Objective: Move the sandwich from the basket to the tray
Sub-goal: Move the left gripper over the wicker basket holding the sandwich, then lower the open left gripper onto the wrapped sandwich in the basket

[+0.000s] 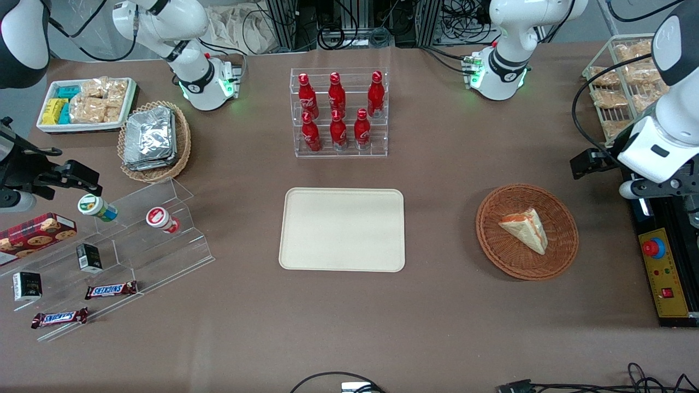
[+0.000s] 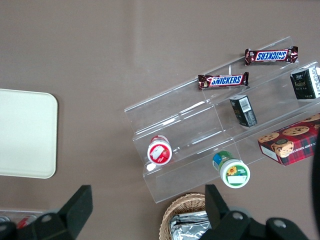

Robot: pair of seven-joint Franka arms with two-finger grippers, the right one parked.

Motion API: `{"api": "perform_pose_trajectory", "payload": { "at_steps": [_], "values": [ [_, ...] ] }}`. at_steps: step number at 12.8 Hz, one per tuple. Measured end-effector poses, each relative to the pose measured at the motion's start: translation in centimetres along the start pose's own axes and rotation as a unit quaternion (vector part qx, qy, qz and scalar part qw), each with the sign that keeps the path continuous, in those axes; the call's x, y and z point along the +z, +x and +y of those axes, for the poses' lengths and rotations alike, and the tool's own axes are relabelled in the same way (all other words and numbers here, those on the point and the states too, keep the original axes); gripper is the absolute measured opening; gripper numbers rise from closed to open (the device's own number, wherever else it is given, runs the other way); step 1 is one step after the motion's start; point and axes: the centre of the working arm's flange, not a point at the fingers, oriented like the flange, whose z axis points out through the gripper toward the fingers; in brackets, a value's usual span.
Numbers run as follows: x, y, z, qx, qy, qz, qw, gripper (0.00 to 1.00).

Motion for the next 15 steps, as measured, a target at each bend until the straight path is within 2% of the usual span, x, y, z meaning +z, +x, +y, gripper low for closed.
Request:
{"api": "perform_pose_trajectory", "payload": {
  "at_steps": [6,10,12,15],
  "values": [
    [0.2,0.6,-0.1,0.0,-0.001,-0.003,1.0,1.0],
    [2.5,1.6,0.1,-0.015,-0.001,-0.027,0.9995,1.0],
    [4.4,1.9,0.2,-0.073,0.002,-0.037,0.9966,1.0],
    [8.2,2.8,0.8,-0.187,-0.005,-0.018,0.9822,1.0]
  ]
}}
